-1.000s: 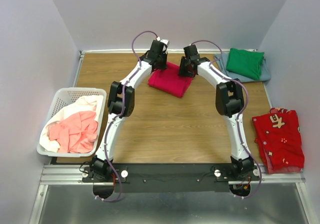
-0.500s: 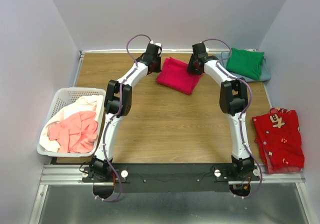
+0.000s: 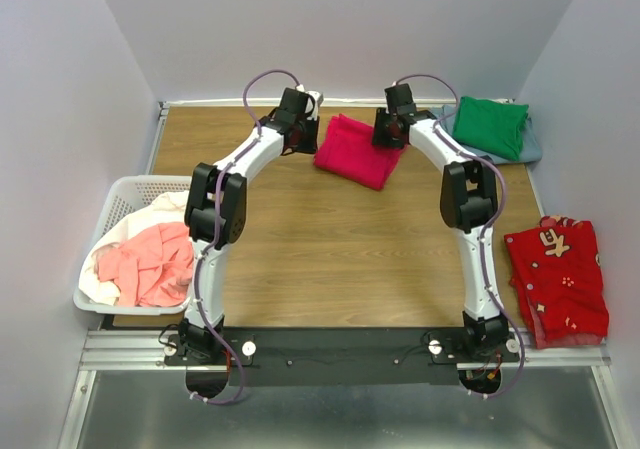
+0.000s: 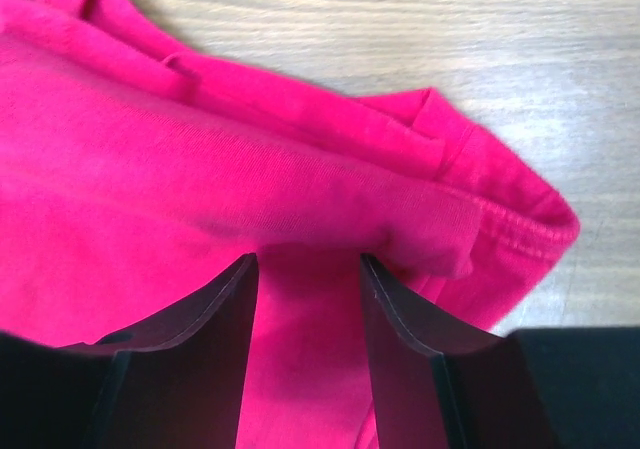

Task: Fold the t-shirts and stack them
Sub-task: Fold the tshirt

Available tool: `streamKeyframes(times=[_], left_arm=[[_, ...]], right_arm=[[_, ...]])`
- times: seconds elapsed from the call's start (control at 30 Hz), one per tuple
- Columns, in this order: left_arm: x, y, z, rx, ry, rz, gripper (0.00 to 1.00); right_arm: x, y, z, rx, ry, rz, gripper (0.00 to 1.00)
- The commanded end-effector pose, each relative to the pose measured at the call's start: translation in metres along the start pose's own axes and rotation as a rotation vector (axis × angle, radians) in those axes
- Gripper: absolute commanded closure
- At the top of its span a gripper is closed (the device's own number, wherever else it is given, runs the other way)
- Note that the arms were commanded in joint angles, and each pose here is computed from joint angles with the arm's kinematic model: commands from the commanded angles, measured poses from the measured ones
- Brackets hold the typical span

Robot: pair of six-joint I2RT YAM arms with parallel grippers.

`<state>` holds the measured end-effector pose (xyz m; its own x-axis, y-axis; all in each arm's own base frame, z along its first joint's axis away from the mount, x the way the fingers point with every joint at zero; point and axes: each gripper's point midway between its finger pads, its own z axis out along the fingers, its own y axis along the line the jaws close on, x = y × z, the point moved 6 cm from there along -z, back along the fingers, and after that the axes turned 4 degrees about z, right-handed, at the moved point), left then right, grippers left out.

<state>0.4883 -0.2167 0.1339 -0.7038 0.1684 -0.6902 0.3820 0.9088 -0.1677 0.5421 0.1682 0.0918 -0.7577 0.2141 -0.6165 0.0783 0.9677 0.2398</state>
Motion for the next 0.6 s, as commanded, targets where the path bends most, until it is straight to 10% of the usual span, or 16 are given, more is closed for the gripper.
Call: streamKeyframes(times=[0.0, 0.57], left_arm=[[-0.007, -0.012, -0.013, 0.068, -0.031, 0.038, 0.7], [0.021, -0.021, 0.022, 0.103, 0.041, 0.043, 0.69]], right_arm=[[-0.018, 0.01, -0.042, -0.082, -0.011, -0.004, 0.45], [0.017, 0.038, -0.086, -0.259, 0.119, 0.003, 0.45]])
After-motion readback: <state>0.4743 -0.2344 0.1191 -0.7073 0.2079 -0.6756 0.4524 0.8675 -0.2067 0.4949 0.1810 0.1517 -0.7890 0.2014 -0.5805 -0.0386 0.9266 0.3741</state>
